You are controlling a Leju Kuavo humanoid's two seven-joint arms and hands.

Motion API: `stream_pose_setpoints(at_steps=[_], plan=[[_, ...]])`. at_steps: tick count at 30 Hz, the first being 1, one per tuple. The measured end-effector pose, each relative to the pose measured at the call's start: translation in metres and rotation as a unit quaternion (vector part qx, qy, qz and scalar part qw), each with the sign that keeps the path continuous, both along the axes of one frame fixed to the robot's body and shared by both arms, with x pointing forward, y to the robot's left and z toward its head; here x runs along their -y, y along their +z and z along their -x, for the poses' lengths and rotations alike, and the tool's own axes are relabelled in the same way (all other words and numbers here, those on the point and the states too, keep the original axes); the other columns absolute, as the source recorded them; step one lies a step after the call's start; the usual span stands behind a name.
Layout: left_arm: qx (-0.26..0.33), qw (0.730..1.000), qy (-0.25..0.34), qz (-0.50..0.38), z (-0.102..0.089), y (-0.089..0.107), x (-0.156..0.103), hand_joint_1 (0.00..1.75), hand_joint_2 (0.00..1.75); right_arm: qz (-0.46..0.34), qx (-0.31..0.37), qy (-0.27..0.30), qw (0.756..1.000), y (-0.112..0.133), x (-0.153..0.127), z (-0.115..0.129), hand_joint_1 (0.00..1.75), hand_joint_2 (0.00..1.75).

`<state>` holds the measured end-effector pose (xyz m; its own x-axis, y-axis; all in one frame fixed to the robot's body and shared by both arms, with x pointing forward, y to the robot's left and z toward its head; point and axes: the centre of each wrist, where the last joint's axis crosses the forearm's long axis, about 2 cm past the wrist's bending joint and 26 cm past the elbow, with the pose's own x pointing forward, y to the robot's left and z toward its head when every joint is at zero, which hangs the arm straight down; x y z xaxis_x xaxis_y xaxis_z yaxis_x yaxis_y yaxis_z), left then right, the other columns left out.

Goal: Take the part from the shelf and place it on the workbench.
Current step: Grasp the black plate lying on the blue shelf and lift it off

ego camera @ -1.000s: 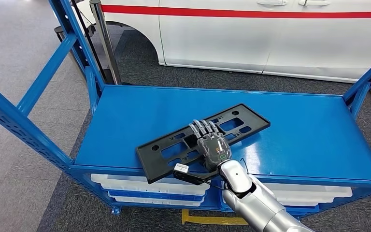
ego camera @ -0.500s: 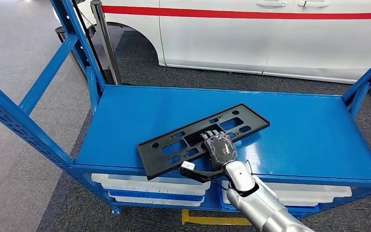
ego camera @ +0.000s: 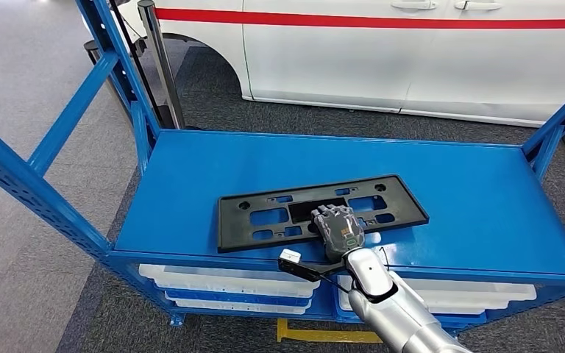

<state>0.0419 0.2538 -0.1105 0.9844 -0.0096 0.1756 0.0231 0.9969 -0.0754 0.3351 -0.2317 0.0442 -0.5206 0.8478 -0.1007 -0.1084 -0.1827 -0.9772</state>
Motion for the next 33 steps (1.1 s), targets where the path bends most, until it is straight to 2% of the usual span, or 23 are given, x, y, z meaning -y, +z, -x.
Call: stream_pose_setpoints(at_steps=[12, 18, 33], plan=[[0.006, 1.0, 0.01, 0.001, 0.001, 0.0, -0.001, 0.0, 1.75, -0.01, 0.002, 0.007, 1.0, 0.0, 0.0, 0.007, 1.75, 1.75], [0.019, 1.0, 0.02, 0.003, 0.0, 0.0, -0.003, 0.0, 1.75, -0.029, 0.041, 0.021, 0.999, 0.001, 0.003, 0.018, 1.75, 1.75], [0.018, 0.999, 0.034, -0.004, 0.0, 0.0, -0.005, 0.0, 1.75, -0.074, 0.203, 0.092, 0.972, 0.058, 0.01, 0.042, 1.75, 1.75]])
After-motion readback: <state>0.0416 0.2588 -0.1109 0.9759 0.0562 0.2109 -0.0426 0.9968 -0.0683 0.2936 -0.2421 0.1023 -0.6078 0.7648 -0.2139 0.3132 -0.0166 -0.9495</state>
